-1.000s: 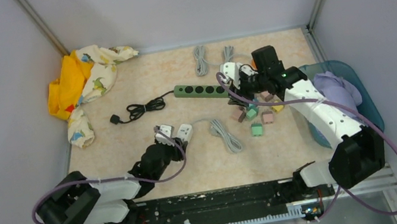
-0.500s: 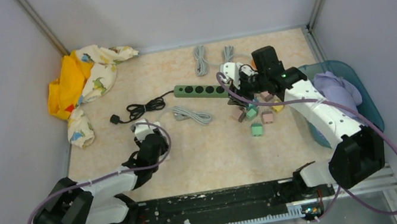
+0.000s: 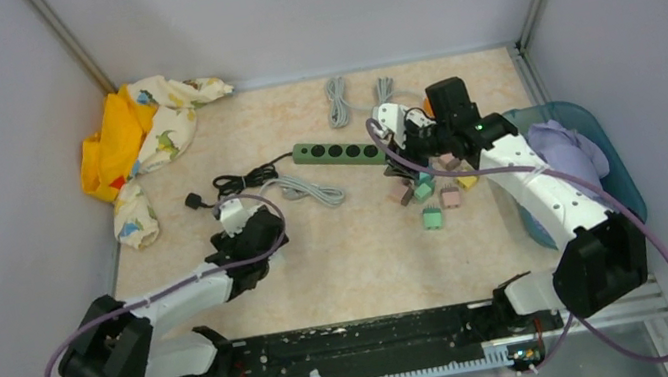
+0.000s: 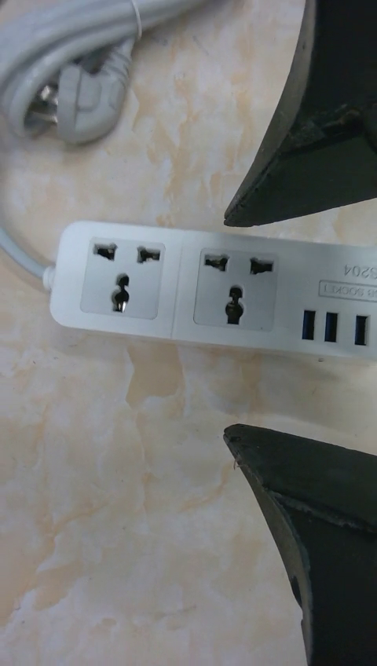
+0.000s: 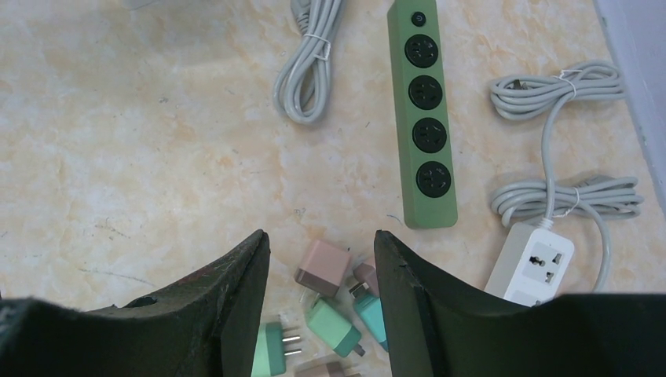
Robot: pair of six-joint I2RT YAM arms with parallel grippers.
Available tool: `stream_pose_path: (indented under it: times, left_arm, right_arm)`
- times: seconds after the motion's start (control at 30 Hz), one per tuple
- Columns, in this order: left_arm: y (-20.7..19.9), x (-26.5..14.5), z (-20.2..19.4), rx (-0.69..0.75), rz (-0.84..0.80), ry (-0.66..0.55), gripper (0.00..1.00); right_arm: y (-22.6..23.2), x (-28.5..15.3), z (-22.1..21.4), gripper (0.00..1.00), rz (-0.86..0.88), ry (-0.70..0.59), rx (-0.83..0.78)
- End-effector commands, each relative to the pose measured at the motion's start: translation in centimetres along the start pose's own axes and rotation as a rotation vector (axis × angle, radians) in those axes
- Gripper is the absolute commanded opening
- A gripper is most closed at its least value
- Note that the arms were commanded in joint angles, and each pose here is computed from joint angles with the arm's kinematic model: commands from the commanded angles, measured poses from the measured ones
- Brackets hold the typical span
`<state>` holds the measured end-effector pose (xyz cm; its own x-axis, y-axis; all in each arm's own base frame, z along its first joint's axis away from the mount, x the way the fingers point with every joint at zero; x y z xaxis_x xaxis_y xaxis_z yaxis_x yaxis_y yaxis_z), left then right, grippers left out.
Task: Pull the plug off the socket
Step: Move the socket to the center of the board.
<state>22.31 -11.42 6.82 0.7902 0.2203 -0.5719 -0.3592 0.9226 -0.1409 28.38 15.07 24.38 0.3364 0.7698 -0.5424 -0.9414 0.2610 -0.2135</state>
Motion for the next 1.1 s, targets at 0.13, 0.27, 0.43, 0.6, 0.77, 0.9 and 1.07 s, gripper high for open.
stream_pose_path:
  times: [0.13,0.27,0.43,0.6,0.77,0.9,1.07]
  left_arm:
    - [-2.2,-4.1,4.9,-0.024,-0.251,-0.063,1.0]
    - [-3.0,-6.3,7.1,-0.006,-0.409,-0.13,1.0]
    - [-4.2,-8.7,9.2,0.046,-0.561,-0.172,1.0]
    - [-5.9,-12.3,11.7,0.178,-0.771,-0.192,1.0]
    - [-6.6,-17.0,15.4,0.246,-0.953,-0.272,1.0]
    - [-7.0,-20.0,18.0,0.223,-1.038,-0.309,1.0]
    - [-8.2,-23.3,20.7,0.172,-1.164,-0.31,1.0]
  right_arm:
    - [-0.5,-1.8,2.1,0.52,-0.028,-0.112,-0.017]
    - [-0.6,-2.4,2.3,0.52,-0.038,-0.13,-0.014]
    - [-0.7,-3.0,2.7,0.52,-0.045,-0.154,-0.008]
    - [-1.1,-4.3,3.8,0.53,-0.072,-0.2,-0.002]
    - [-1.1,-5.7,5.1,0.77,-0.101,-0.229,0.016]
    - [-1.6,-7.5,7.0,0.98,-0.129,-0.261,0.095]
    - [-0.8,-10.1,9.8,0.99,-0.111,-0.363,0.218]
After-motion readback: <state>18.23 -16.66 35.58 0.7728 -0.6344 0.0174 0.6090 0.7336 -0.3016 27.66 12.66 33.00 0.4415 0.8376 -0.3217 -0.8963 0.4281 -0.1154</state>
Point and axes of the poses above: each gripper's point midway between its finger pads, its own x axis out along the fingers, its own y axis along the line the jaws close on, z = x × y, the point moved 6 cm from there along -x, back along the fingers
